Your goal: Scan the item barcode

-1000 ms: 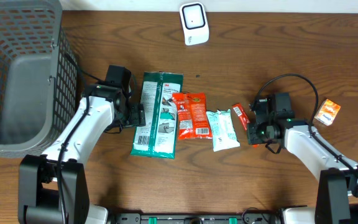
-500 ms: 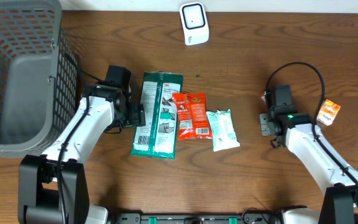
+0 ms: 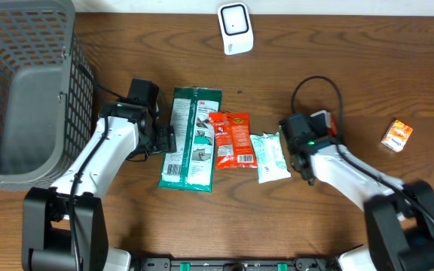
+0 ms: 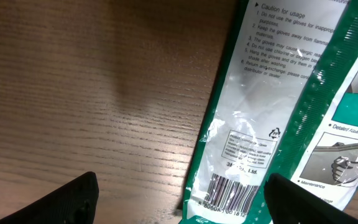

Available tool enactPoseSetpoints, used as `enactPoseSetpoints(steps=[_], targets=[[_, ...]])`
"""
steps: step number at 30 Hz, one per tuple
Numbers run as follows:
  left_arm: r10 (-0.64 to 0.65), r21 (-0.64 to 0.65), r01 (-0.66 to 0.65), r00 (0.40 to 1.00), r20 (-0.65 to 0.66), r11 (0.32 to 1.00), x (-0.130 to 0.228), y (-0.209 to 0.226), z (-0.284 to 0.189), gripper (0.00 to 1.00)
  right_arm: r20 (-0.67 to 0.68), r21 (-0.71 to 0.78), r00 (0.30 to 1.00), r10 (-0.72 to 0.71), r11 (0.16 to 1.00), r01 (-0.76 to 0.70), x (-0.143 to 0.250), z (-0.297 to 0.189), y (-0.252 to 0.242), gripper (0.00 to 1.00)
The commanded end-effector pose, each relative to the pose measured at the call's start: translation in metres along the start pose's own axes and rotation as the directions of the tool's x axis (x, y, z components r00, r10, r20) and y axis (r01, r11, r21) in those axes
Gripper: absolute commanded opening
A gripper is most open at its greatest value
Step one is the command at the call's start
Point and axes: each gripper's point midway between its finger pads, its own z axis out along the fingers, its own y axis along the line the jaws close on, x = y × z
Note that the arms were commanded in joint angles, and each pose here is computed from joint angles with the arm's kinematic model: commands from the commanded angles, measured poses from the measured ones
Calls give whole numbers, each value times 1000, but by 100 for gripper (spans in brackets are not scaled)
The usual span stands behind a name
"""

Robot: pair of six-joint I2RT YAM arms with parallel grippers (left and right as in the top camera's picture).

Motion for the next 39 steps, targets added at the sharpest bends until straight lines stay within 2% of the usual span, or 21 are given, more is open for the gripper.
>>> enactPoseSetpoints(steps=[1, 5, 10, 17, 23, 27, 35, 39], targets=[[-3, -7, 3, 1000, 5, 1000, -1, 1, -1, 86, 15, 140, 999, -30, 990, 27, -5, 2, -8, 1], [-3, -8, 3, 1000, 5, 1000, -1, 1, -1, 86, 6, 105, 997, -74, 992, 73, -3, 6, 12, 1], [-3, -7, 3, 1000, 5, 1000, -1, 1, -1, 86, 5, -73, 997, -78, 994, 79, -1, 3, 46, 1], [-3, -7, 3, 1000, 5, 1000, -1, 1, -1, 86, 10, -113, 997, -81, 990, 82, -1, 1, 54, 1], [-3, -8, 3, 1000, 5, 1000, -1, 1, -1, 86, 15, -267, 998, -63, 961, 65, -3, -6, 82, 1], [-3, -8, 3, 1000, 5, 1000, -1, 1, -1, 86, 20, -307, 998, -52, 950, 56, -5, -8, 89, 1], [-3, -7, 3, 1000, 5, 1000, -1, 1, -1, 86, 26, -349, 999, -35, 936, 42, -11, -13, 95, 24], [-3, -8, 3, 1000, 5, 1000, -1, 1, -1, 86, 50, -492, 999, 16, 871, 11, -28, -35, 107, 31]])
